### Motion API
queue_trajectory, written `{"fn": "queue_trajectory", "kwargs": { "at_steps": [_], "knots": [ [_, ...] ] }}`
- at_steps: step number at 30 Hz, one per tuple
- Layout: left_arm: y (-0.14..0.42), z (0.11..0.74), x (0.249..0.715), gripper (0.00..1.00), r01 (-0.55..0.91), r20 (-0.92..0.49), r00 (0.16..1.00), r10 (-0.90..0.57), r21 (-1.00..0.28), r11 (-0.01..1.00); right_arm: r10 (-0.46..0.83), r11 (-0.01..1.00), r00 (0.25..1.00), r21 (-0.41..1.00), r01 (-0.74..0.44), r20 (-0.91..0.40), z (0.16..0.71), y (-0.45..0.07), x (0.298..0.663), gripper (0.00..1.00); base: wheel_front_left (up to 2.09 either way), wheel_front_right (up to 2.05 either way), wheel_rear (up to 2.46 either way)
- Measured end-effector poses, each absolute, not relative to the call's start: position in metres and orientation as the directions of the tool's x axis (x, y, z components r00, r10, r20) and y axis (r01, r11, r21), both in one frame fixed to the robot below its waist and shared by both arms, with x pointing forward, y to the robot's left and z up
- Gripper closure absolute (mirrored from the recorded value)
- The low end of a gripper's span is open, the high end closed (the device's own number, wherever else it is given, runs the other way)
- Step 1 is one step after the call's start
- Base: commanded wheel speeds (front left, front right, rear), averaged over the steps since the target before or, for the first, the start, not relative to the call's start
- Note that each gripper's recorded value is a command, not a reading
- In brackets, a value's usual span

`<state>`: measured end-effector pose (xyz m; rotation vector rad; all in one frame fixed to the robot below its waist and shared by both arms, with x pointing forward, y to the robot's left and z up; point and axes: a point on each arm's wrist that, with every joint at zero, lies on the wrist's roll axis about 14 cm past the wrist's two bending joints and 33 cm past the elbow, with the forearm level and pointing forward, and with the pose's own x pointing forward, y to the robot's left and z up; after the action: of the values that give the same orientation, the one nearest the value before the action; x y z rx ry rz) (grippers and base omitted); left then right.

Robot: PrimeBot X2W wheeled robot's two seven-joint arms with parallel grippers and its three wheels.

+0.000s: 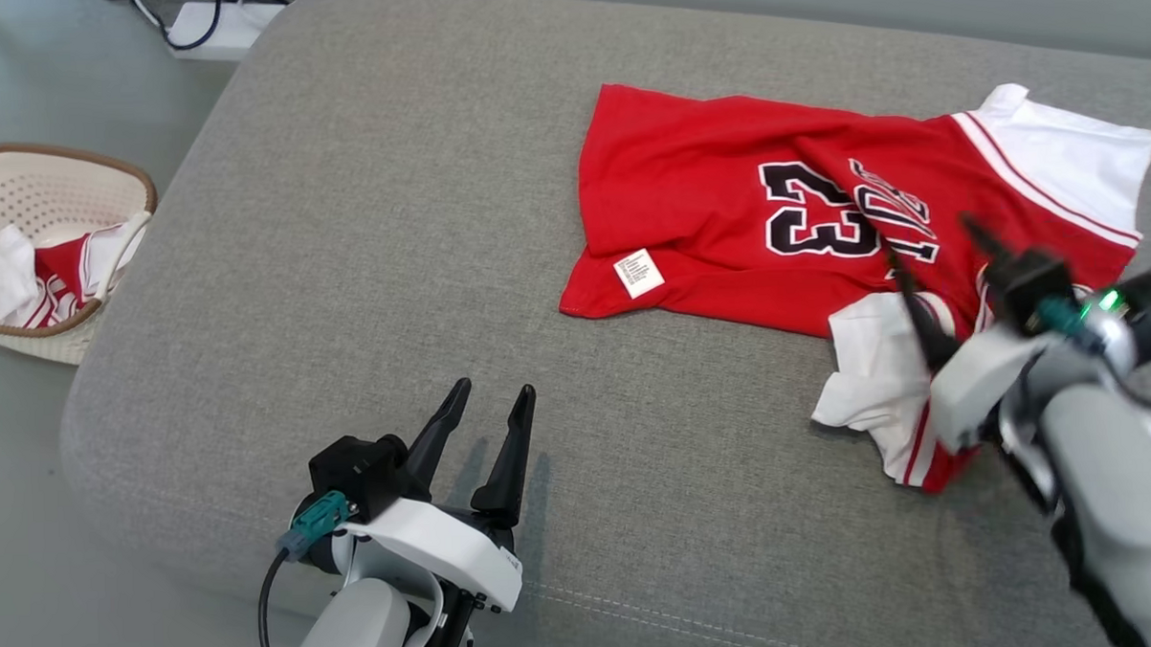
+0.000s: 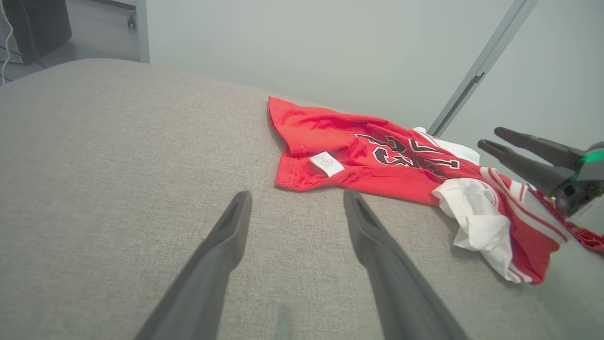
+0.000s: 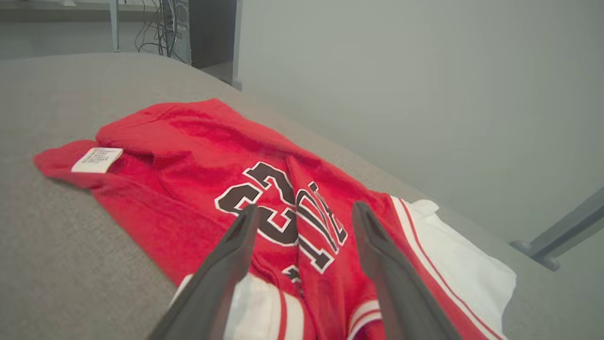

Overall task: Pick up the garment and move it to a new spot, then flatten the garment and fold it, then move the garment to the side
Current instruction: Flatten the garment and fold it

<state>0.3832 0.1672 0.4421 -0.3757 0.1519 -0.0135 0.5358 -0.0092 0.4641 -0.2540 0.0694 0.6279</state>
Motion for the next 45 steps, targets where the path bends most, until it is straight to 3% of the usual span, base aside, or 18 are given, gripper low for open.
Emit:
{"fn": "queue_trajectory", "kwargs": {
  "at_steps": [2,6,18,25,34,38,41,42,45],
  "knots": [
    [0.162,0.443,0.384,0.00,0.001,-0.141,0.988,-0.057,-0.369,0.929,0.631,0.724,0.750,-0.196,-0.661,-0.198,0.441,-0.001,0.501,0.00,0.00,0.00,0.00],
    [0.157,0.436,0.379,0.00,0.004,-0.162,0.984,-0.070,-0.375,0.927,0.693,0.642,0.668,-0.187,-0.743,-0.271,0.420,0.005,0.465,0.00,0.00,0.00,0.00],
    [0.154,0.430,0.377,0.00,0.001,-0.179,0.981,-0.078,-0.392,0.920,0.786,0.445,0.484,-0.193,-0.875,-0.383,0.400,0.034,0.415,0.00,0.00,0.00,0.00],
    [0.160,0.426,0.374,0.00,-0.022,-0.191,0.980,-0.059,-0.393,0.919,0.775,0.414,0.460,-0.203,-0.888,-0.433,0.389,0.034,0.413,0.00,0.00,0.00,0.00],
    [0.161,0.428,0.373,0.00,-0.024,-0.186,0.981,-0.055,-0.396,0.918,0.755,0.428,0.495,-0.248,-0.869,-0.430,0.399,0.025,0.423,0.00,0.00,0.00,0.00],
    [0.158,0.430,0.375,0.00,-0.011,-0.178,0.982,-0.066,-0.398,0.917,0.701,0.452,0.509,-0.242,-0.859,-0.500,0.386,0.007,0.418,0.00,0.00,0.00,0.00],
    [0.154,0.431,0.376,0.00,0.001,-0.174,0.982,-0.077,-0.400,0.916,0.660,0.460,0.509,-0.239,-0.855,-0.552,0.376,-0.006,0.412,0.48,0.00,0.00,0.00],
    [0.153,0.432,0.376,0.00,0.005,-0.172,0.982,-0.081,-0.401,0.916,0.655,0.461,0.509,-0.238,-0.855,-0.558,0.376,-0.006,0.411,0.58,0.00,0.00,0.00],
    [0.151,0.433,0.377,0.00,0.011,-0.169,0.982,-0.086,-0.401,0.916,0.648,0.469,0.516,-0.240,-0.850,-0.560,0.377,-0.009,0.411,1.00,0.00,0.00,0.00]
  ]
}}
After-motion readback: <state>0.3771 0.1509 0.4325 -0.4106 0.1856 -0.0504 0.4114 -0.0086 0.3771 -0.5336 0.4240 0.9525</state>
